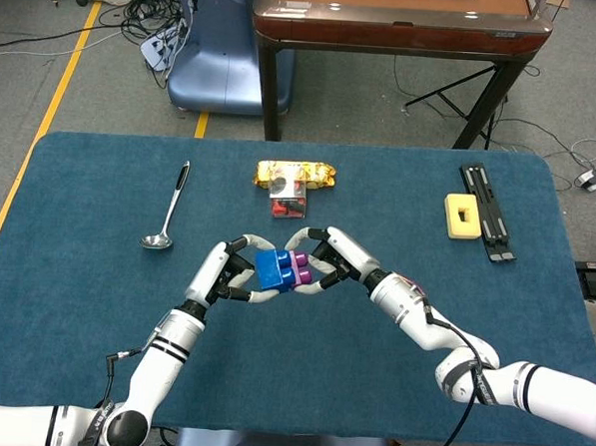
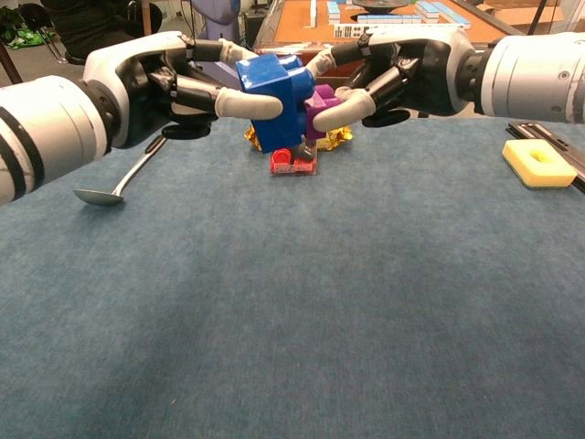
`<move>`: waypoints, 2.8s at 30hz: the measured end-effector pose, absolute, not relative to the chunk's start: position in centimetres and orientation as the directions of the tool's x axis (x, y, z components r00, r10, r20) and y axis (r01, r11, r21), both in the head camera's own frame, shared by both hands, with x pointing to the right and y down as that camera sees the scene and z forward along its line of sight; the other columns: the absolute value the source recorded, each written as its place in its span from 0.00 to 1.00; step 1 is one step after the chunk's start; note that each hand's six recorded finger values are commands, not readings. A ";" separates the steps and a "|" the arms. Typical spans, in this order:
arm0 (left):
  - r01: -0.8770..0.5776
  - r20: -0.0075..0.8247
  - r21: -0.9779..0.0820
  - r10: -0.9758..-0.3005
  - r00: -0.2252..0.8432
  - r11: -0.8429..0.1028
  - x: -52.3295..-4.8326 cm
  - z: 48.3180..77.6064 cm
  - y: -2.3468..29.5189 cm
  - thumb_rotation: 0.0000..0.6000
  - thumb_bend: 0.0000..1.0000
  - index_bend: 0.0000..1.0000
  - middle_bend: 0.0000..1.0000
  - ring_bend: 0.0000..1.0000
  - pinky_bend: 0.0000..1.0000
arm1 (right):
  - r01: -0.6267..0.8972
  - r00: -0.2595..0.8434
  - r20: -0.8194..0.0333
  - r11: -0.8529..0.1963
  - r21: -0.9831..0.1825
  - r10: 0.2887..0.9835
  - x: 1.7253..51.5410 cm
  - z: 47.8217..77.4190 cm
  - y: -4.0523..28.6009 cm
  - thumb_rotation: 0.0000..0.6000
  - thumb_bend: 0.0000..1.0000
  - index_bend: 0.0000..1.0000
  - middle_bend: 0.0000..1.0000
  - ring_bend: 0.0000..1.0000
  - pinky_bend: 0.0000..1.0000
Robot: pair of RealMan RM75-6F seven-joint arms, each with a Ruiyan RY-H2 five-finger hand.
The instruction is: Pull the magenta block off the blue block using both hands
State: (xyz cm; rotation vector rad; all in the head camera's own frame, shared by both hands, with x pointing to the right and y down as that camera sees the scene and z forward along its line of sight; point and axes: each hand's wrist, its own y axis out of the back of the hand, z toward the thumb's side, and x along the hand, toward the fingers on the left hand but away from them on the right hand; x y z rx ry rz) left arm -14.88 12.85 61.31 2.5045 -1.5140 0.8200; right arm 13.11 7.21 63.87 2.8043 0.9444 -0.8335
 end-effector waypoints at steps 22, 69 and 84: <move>-0.833 0.515 -0.197 -0.778 0.360 -0.516 -15.3 61.9 13.2 1.00 0.00 0.74 1.00 1.00 1.00 | 0.582 0.645 -0.532 -0.804 -0.124 0.549 15.2 64.3 7.3 1.00 0.11 0.64 1.00 1.00 1.00; -0.396 0.721 -0.459 -0.593 0.357 -0.796 -16.9 69.3 17.5 1.00 0.00 0.08 1.00 0.95 1.00 | -0.005 0.376 -0.775 -0.835 -0.550 0.508 21.8 69.2 10.6 1.00 0.00 0.00 0.92 0.91 1.00; -0.378 0.641 -0.631 -0.730 0.238 -0.677 -22.9 66.0 16.1 1.00 0.00 0.18 0.66 0.63 0.95 | 0.063 0.342 -0.704 -0.763 -0.644 0.623 27.0 64.4 10.7 1.00 0.00 0.11 0.52 0.62 0.85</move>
